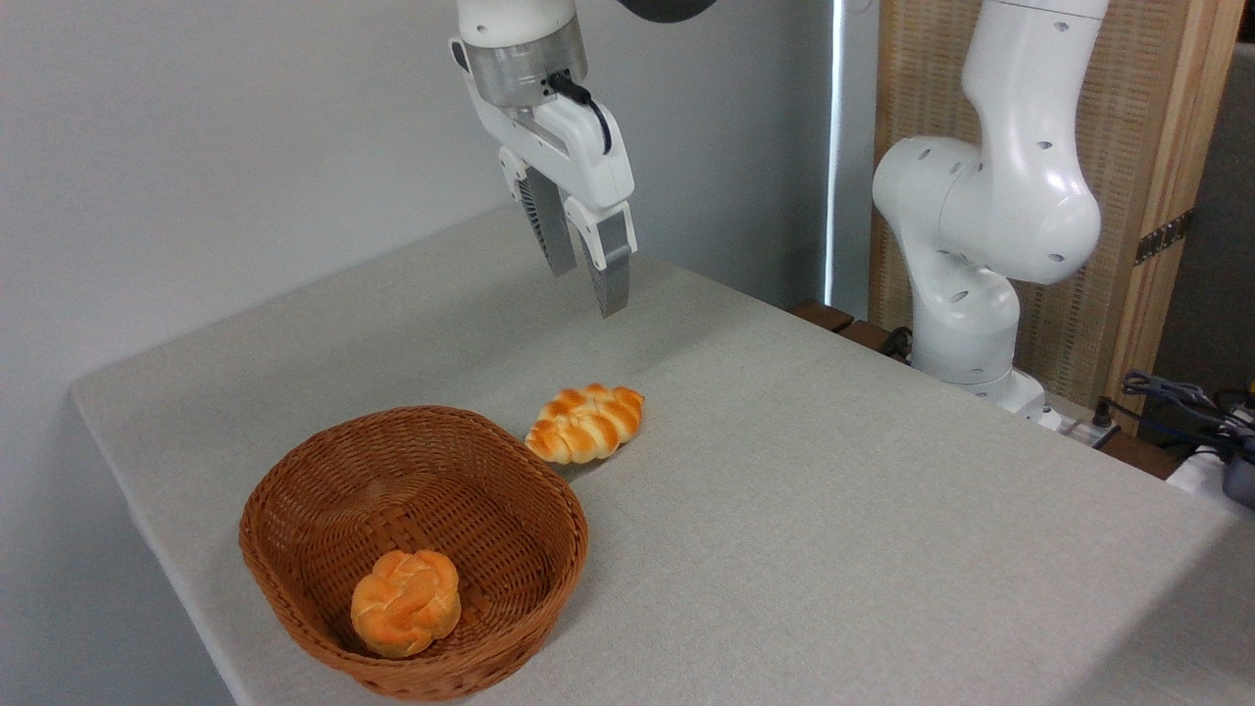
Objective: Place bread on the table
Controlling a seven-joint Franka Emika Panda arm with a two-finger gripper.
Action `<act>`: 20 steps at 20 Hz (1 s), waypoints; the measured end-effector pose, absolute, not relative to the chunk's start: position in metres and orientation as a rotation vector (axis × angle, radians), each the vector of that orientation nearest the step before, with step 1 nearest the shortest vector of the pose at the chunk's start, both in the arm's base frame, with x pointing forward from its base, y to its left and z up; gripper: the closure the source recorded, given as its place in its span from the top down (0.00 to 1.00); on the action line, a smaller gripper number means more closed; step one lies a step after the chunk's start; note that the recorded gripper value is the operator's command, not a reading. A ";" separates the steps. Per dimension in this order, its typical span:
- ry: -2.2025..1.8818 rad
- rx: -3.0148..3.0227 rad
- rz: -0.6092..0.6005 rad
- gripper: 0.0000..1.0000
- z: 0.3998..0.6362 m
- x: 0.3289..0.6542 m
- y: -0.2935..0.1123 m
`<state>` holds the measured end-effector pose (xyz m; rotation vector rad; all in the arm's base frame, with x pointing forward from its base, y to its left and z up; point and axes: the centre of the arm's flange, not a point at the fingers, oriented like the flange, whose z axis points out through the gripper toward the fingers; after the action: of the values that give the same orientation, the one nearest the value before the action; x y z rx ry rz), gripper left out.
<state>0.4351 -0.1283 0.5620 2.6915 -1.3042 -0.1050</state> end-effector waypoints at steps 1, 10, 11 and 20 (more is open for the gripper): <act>-1.307 2.695 -0.079 1.00 0.568 0.437 -0.129; -1.193 2.769 0.169 1.00 0.643 0.477 -0.134; -1.182 2.770 0.179 1.00 0.646 0.488 -0.134; -1.176 2.807 0.141 1.00 0.631 0.538 -0.130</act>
<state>0.5379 -0.1296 0.6308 2.8070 -1.1763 0.1412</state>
